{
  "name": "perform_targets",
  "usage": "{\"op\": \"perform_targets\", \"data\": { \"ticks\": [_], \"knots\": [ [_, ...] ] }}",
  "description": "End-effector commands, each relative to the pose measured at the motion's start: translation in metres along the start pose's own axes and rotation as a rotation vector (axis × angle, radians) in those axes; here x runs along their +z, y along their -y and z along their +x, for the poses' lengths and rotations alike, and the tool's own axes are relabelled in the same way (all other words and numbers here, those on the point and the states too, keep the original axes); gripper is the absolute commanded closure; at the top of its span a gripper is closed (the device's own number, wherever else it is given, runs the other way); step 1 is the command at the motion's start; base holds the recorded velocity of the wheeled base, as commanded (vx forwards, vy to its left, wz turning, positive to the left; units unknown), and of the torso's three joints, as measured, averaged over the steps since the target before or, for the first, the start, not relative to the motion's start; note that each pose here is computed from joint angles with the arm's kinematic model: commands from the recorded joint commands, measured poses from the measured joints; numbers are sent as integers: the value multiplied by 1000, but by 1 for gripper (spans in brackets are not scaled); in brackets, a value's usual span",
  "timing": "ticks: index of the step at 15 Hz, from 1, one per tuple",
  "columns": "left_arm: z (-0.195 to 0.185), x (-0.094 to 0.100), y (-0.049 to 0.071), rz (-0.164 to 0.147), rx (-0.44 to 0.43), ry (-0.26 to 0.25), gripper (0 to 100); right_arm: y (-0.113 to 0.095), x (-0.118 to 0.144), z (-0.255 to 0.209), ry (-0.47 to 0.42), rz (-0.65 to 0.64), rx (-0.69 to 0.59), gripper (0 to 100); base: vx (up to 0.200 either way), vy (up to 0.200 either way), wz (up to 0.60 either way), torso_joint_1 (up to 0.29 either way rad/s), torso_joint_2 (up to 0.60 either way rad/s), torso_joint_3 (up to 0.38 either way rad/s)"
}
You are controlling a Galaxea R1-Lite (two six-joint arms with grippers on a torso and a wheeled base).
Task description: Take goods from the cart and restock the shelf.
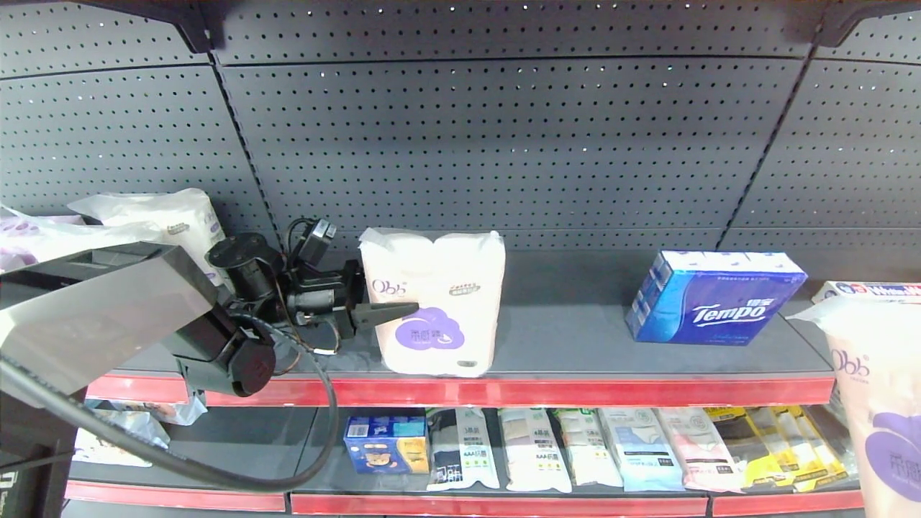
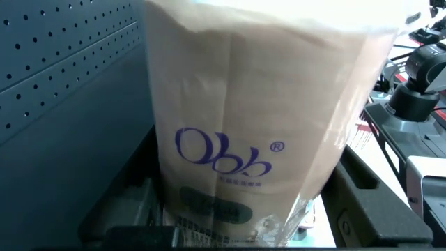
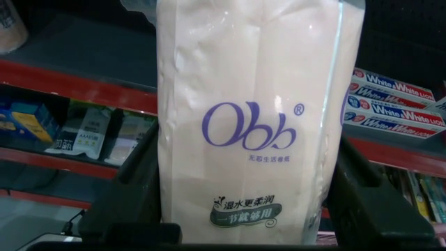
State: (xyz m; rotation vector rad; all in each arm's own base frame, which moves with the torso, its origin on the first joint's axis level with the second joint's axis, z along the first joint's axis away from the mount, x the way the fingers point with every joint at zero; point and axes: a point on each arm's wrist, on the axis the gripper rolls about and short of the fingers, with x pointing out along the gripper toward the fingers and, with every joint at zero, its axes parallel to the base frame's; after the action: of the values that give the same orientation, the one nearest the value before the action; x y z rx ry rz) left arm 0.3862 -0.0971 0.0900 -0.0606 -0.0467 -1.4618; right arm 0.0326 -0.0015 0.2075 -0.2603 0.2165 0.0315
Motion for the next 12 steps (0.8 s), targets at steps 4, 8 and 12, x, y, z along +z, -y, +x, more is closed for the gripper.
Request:
{"op": "perform_targets", "data": {
  "ticks": [4, 8, 12],
  "knots": [
    [-1, 0, -1, -1, 2, 1, 100, 0, -1, 0, -5, 1, 0, 100, 0, 0, 0, 0, 0, 0],
    [0, 1, -2, 2, 1, 2, 100, 0, -1, 0, -5, 0, 2, 100, 0, 0, 0, 0, 0, 0],
    [0, 1, -2, 4, 3, 2, 100, 0, 0, 0, -2, 0, 0, 100, 0, 0, 0, 0, 0, 0]
  ]
}}
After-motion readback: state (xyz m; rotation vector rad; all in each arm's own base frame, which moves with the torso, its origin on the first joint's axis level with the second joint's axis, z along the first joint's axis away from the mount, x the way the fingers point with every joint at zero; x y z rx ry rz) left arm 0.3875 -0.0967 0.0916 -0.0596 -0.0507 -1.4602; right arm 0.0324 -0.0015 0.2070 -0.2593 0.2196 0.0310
